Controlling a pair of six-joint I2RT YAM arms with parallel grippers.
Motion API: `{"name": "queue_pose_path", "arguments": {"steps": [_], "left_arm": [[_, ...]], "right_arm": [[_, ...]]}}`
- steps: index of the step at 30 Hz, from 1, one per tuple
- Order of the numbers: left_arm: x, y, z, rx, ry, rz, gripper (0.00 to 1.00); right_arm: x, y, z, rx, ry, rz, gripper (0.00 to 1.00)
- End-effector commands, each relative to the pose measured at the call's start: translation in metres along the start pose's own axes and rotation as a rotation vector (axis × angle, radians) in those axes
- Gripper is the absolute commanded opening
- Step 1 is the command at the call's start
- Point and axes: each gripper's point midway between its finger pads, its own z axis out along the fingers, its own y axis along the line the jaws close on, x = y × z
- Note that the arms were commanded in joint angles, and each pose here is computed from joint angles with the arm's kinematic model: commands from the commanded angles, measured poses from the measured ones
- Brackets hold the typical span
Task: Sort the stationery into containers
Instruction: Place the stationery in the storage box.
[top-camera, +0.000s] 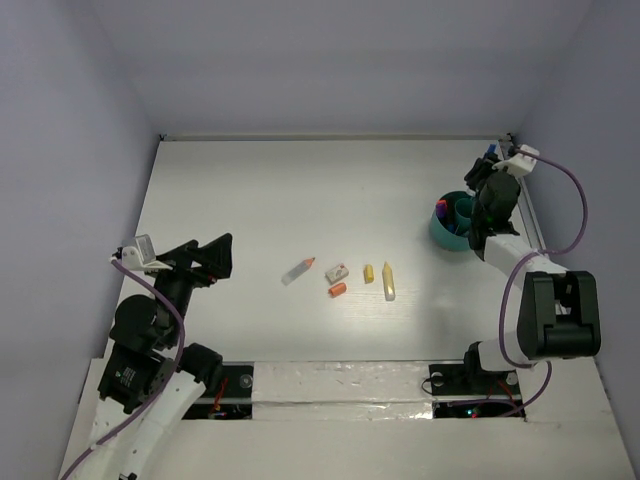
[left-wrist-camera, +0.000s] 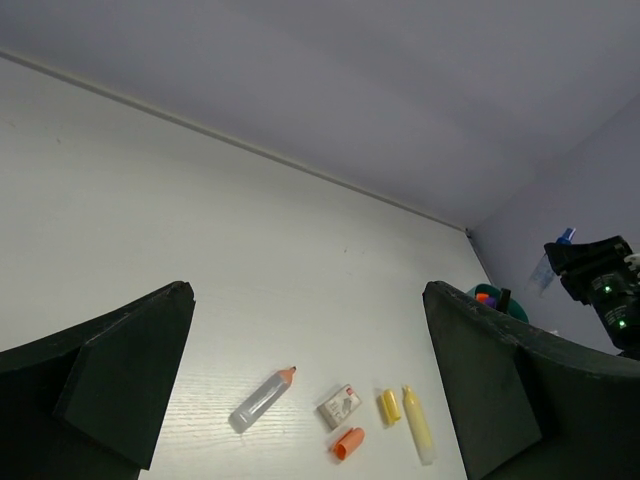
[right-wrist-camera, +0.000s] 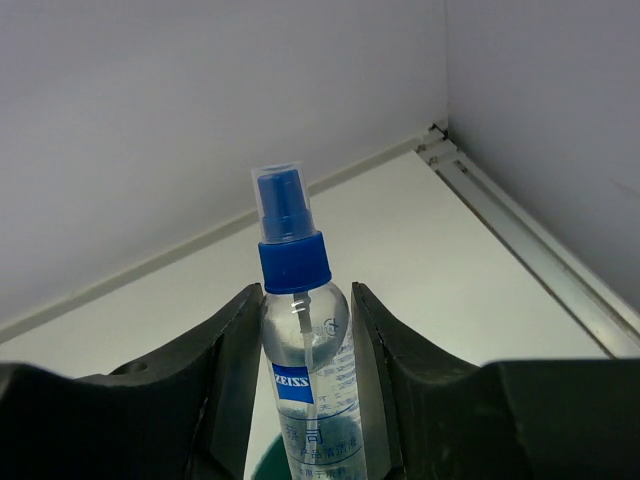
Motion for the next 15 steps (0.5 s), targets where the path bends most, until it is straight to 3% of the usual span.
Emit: {"name": "queue_pose_path", "arguments": {"steps": [1,15], "left_arm": [[-0.007,-0.004,-0.002,0.021,-0.030,0.002,0.99],[-0.008,-0.005,-0.004,0.031,-0.032,-0.001,0.99]], "right_arm": [[-0.001,-0.001,0.001,-0.005,-0.027,0.047,0.10],[0.034,-0.017,-0.020,0.019,0.025,0.100,0.10]]}}
